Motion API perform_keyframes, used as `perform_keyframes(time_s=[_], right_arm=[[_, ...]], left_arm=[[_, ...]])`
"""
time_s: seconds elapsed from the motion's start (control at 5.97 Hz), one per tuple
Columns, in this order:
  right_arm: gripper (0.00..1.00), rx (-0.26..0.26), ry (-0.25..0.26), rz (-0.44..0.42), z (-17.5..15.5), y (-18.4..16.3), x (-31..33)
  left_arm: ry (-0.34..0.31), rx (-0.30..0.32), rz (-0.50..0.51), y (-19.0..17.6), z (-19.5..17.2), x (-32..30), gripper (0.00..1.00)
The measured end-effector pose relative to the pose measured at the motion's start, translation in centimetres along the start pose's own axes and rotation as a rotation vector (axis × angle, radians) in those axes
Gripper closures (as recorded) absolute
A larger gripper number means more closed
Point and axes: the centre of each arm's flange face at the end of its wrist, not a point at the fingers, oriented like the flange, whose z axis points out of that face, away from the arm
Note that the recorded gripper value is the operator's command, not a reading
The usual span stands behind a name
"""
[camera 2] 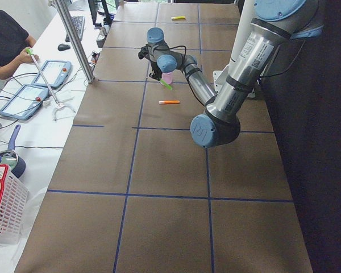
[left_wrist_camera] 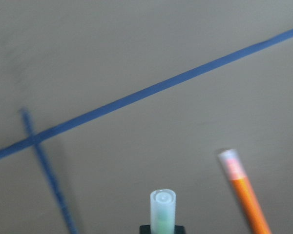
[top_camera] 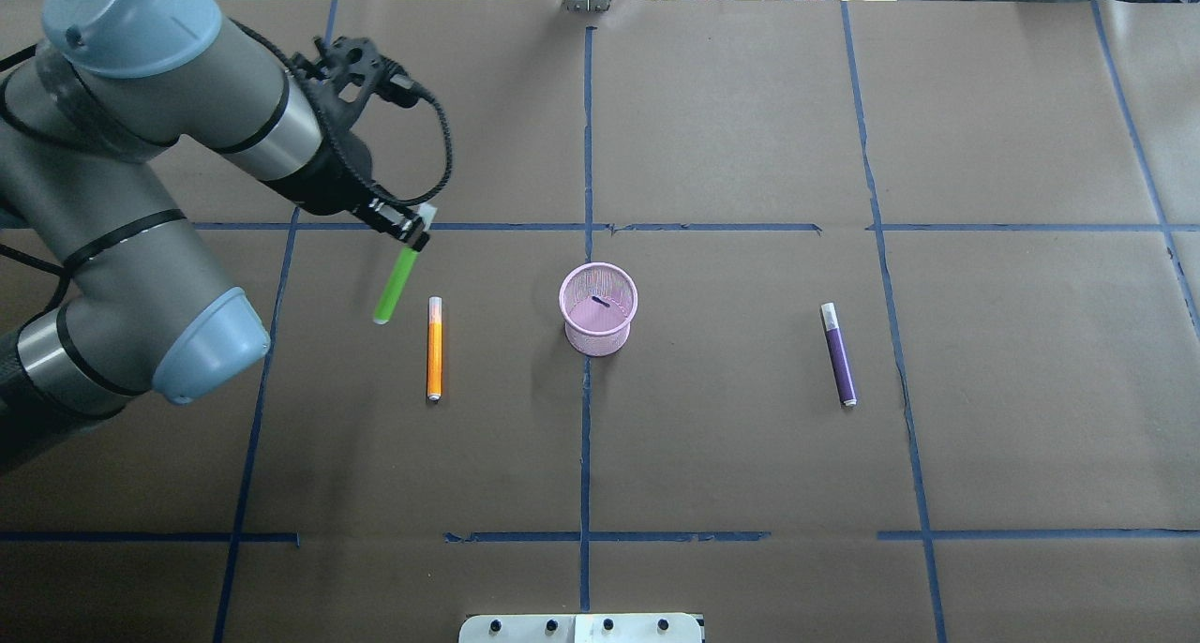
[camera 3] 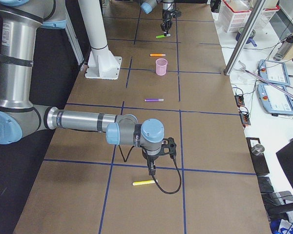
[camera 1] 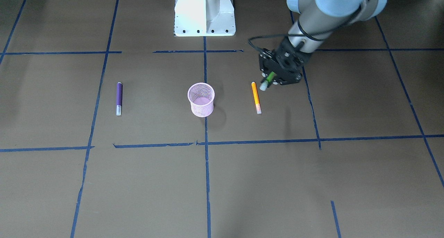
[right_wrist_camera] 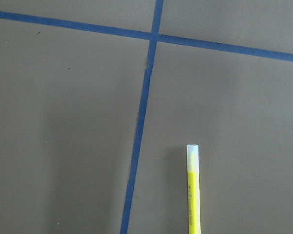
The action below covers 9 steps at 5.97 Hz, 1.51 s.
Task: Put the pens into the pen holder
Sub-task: 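Lift the green marker with the left gripper and carry it over the pink cup, then lower the green marker into the pink cup and open the left gripper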
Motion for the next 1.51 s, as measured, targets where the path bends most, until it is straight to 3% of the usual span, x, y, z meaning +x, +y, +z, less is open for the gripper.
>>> perform_keyframes(time_s=[0.17,0.33,0.67,1.0,1.34,1.51], right_arm=[[0.00,0.000,0.000,0.000,0.0,0.0,0.0],[0.00,0.000,0.000,0.000,0.0,0.0,0.0],[0.00,-0.001,0.001,0.001,0.0,0.0,0.0],[0.00,-0.001,0.001,0.001,0.0,0.0,0.1],[0.00,-0.001,0.001,0.001,0.0,0.0,0.1],[0.00,-0.001,0.001,0.001,0.0,0.0,0.1]], left_arm=[[-0.017,0.120,0.078,-1.3,-0.9,2.9,1.00],[-0.083,0.256,0.122,-1.3,-0.2,6.1,1.00],[-0.168,0.459,0.070,0.5,3.1,12.0,1.00],[-0.227,0.611,0.022,2.8,6.4,16.8,0.99],[-0.260,0.691,0.007,3.3,11.5,17.4,0.93],[-0.266,0.700,0.006,3.3,12.8,17.3,0.54]])
